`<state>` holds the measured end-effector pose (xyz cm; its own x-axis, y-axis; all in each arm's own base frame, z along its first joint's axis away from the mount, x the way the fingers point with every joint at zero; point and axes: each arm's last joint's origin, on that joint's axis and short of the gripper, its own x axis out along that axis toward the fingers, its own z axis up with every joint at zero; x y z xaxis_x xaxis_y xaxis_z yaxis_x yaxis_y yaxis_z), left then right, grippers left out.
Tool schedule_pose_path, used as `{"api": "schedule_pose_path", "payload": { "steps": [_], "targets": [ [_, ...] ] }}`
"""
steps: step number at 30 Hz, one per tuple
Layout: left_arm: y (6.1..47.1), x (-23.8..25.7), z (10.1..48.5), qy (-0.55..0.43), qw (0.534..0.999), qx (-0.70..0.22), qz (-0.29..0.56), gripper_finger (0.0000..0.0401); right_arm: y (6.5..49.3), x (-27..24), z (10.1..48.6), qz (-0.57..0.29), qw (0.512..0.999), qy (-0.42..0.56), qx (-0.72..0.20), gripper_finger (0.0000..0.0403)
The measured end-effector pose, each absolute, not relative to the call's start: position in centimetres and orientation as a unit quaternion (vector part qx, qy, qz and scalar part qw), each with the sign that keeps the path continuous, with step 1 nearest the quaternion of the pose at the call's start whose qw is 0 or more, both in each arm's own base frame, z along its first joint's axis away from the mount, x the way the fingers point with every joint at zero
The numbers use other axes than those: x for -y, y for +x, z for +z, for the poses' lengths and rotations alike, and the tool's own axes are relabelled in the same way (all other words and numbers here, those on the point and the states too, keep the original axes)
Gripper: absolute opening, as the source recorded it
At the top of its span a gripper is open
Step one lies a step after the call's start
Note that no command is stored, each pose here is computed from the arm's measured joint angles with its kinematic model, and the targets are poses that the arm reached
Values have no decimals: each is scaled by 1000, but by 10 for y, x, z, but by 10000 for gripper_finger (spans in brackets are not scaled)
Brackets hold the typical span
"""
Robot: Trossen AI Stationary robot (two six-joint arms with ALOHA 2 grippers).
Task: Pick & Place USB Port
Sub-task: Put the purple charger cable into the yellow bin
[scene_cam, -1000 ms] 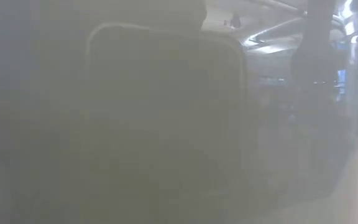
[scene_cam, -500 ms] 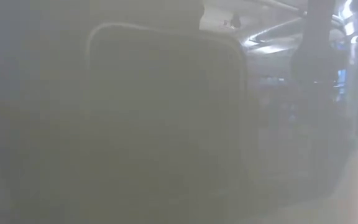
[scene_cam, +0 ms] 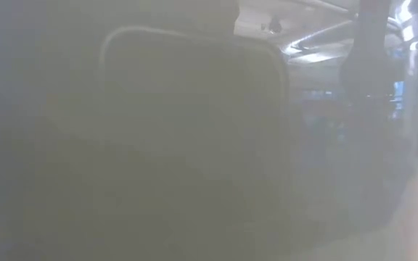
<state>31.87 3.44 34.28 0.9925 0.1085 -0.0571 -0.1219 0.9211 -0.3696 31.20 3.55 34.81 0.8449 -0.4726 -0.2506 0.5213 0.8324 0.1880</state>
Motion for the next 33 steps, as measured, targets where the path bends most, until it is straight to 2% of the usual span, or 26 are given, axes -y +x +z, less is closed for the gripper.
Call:
{"api": "schedule_pose_path", "payload": {
  "steps": [6, 13, 15, 19, 20, 29, 33],
  "targets": [
    [319, -28, 345, -201, 979, -12, 24, 161, 313, -33, 347, -259, 953, 122, -103, 17],
    [319, -27, 345, -221, 975, -15, 24, 153, 313, -33, 347, -258, 952, 127, -101, 17],
    [319, -28, 344, -227, 973, -14, 32, 128, 314, -32, 347, -259, 953, 127, -99, 17],
    [319, -30, 345, -222, 974, -12, 38, 31, 314, -33, 349, -252, 956, 123, -92, 21],
    [319, -31, 345, -223, 974, -12, 39, 20, 314, -33, 349, -251, 956, 123, -91, 23],
    [308, -65, 336, -284, 951, -65, 99, 10, 318, -38, 353, -162, 975, 128, -81, 87],
    [301, -94, 316, -308, 926, -113, 187, 10, 315, -52, 366, -71, 984, 154, -53, 126]
  ]
}}
